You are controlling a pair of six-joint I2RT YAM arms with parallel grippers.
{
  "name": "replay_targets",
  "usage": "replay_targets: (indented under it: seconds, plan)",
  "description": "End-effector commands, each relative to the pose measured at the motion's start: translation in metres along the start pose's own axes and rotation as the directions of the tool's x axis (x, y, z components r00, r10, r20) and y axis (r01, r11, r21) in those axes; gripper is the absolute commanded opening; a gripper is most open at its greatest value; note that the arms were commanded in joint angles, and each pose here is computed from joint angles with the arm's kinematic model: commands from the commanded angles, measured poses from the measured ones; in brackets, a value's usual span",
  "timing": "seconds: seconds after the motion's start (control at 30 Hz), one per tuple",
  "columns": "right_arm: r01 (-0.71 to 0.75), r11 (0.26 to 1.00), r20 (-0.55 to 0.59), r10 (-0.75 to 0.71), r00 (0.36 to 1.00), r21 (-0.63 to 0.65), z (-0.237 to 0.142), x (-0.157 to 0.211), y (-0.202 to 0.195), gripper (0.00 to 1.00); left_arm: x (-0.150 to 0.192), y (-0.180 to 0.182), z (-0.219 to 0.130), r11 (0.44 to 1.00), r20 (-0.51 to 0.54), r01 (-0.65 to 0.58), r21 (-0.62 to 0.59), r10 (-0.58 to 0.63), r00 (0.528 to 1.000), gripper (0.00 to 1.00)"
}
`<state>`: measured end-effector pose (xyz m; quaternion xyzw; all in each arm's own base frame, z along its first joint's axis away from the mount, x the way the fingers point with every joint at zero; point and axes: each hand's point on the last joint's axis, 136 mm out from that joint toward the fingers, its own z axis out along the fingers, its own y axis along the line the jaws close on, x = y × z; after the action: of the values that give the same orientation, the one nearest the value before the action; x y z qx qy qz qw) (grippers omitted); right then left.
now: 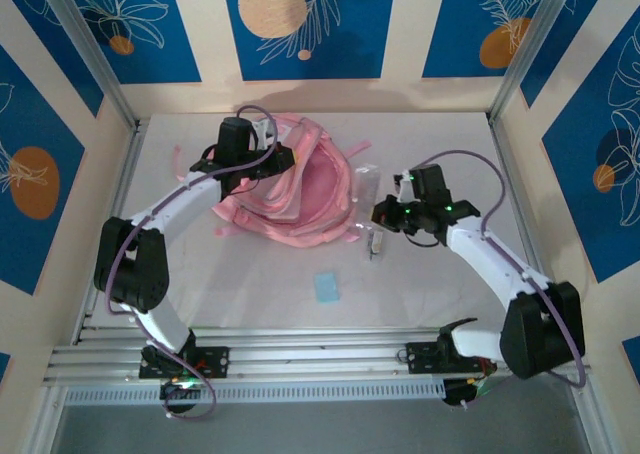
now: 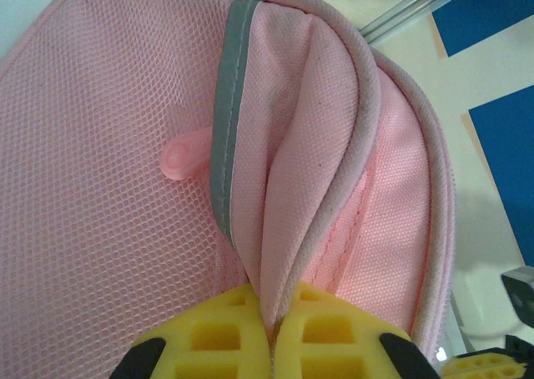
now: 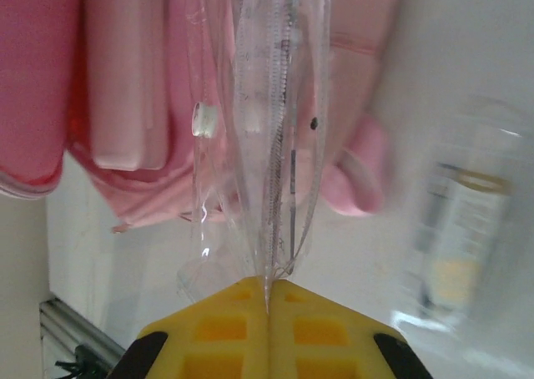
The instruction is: Pack the student bag
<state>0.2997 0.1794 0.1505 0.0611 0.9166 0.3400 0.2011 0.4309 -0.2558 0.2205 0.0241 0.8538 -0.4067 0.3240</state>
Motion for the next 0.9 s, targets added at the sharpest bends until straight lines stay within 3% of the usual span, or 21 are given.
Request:
replay_targets:
  seconds: [0.0,0.47,0.7,0.73,0.87]
  plan:
    - [0.091,0.980,0.054,-0.083,0.995,-0.177,0.016,-0.024,0.053,0.00,-0.027,-0.026,-0.010,0.996,0.065,-0.056,0.067,0.052,0.997,0.00]
    - [0.100,0.919,-0.052,-0.129,0.990,-0.381,0.145,-0.060,0.132,0.00,-0.033,-0.038,-0.016,0.992,0.098,-0.027,0.122,0.015,0.995,0.00]
    - [0.096,0.906,-0.078,-0.141,0.987,-0.411,0.193,-0.062,0.156,0.00,-0.033,-0.042,-0.016,0.989,0.093,-0.017,0.145,0.004,0.996,0.00]
    - [0.086,0.908,-0.087,-0.133,0.987,-0.410,0.195,-0.064,0.158,0.02,-0.033,-0.042,-0.016,0.989,0.097,-0.018,0.145,0.004,0.995,0.00]
    - [0.059,0.919,-0.083,-0.099,0.992,-0.390,0.186,-0.066,0.152,0.26,-0.034,-0.036,-0.016,0.993,0.111,-0.023,0.115,0.010,0.994,0.00]
